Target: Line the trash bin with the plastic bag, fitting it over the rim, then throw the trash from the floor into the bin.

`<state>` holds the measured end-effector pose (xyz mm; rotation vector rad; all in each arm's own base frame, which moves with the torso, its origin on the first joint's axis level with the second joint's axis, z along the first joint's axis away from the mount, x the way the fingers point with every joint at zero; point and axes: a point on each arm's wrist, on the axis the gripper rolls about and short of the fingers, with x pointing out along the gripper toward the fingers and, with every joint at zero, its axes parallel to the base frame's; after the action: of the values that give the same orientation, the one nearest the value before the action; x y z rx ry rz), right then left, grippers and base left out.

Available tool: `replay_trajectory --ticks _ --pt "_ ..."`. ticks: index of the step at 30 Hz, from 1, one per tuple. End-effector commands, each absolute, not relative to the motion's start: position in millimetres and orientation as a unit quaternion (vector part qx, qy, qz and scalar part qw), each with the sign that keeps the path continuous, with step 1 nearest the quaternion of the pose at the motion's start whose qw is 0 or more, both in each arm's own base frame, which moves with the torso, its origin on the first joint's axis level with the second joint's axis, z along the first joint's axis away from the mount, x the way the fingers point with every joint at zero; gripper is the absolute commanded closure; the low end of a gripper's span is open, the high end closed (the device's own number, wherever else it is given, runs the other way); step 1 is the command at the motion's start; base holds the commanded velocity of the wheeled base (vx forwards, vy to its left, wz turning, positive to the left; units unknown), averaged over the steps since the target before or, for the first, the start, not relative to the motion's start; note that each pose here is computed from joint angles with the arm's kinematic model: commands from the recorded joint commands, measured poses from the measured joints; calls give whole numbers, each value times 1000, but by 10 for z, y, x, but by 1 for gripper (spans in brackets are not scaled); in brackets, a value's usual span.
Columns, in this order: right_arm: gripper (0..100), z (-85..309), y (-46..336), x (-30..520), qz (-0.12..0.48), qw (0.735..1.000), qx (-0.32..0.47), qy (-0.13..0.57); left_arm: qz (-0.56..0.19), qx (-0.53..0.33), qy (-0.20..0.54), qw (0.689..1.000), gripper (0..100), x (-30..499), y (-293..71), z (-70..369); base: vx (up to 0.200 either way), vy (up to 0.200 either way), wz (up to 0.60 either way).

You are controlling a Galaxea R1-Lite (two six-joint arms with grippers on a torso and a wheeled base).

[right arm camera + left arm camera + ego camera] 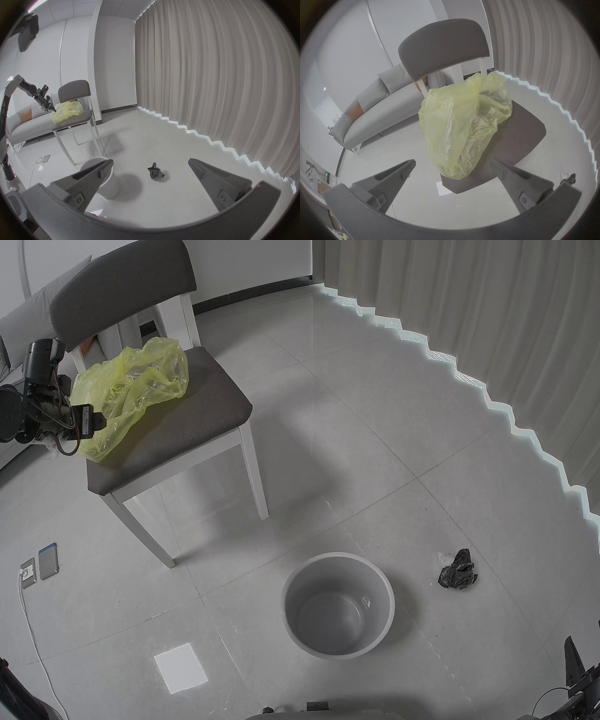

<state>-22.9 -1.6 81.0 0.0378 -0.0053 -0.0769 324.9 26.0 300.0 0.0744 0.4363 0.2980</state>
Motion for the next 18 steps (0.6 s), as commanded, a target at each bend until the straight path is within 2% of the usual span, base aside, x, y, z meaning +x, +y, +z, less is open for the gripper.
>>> replay_trajectory --ticks 1,18 --pt "0 758 -16 -229 -39 999 19 -2 160 36 216 962 0 3330 338 2981 0 0 0" --pt "0 758 -16 -229 -39 999 20 -2 179 33 235 955 0 3598 507 2858 0 0 0"
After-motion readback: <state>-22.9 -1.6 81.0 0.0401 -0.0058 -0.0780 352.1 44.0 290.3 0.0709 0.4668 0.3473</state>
